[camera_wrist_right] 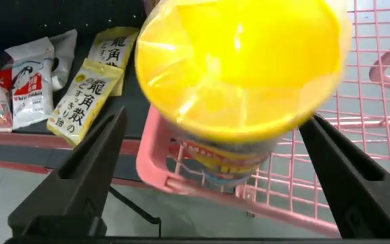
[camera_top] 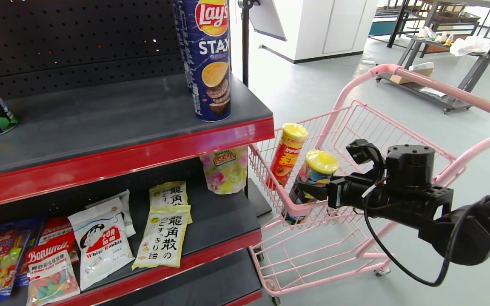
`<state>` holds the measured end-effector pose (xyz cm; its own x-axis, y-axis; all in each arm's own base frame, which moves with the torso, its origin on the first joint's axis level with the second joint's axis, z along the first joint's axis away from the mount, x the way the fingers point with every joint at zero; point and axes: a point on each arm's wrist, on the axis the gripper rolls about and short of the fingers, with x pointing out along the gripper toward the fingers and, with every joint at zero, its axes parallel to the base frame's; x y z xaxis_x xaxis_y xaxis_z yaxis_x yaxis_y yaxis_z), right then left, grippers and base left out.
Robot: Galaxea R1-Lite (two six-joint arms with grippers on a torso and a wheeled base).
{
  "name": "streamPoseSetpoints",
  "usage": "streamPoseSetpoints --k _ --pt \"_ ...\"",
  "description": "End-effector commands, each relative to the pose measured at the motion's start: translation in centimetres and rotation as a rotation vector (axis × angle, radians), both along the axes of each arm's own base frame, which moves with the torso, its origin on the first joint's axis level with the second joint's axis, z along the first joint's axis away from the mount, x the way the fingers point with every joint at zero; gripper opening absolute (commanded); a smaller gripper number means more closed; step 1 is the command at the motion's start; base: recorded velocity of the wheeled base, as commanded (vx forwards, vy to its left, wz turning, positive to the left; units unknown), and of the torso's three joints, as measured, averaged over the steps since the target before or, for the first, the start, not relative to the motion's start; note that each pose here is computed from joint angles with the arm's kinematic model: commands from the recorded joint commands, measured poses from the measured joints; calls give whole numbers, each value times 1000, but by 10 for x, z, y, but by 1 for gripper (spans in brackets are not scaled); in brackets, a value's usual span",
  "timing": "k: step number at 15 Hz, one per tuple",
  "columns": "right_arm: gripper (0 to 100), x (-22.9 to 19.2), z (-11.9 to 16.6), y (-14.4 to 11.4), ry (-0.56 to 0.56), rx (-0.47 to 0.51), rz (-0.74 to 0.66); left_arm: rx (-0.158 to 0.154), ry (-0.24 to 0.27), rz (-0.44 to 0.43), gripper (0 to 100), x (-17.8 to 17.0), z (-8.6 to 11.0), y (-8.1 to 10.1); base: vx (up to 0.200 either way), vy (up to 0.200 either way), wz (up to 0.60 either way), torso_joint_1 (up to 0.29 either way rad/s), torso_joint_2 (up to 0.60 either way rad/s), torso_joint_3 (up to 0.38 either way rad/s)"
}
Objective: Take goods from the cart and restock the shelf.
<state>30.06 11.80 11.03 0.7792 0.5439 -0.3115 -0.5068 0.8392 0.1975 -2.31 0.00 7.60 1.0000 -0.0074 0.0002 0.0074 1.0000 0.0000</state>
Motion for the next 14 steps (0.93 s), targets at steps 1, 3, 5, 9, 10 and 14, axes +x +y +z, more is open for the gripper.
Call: streamPoseSetpoints --k 1,3,5,9,10,14 --pt "100 13 -14 6 11 -2 4 0 2 0 100 0 0 0 0 0 0 0 0 0" --pt "100 17 -23 6 14 -3 1 2 0 0 100 0 0 0 0 0 0 0 0 0" --pt "100 24 -31 8 3 2 -1 2 0 0 100 0 0 0 0 0 0 0 0 0" --pt "0 30 -36 11 0 5 -1 2 0 0 100 0 0 0 0 0 0 0 0 0" --pt "0 33 -35 12 -6 17 0 2 0 0 100 0 0 0 0 0 0 0 0 0" --pt "0 33 -20 12 -51 32 -4 2 0 0 100 0 0 0 0 0 0 0 0 0"
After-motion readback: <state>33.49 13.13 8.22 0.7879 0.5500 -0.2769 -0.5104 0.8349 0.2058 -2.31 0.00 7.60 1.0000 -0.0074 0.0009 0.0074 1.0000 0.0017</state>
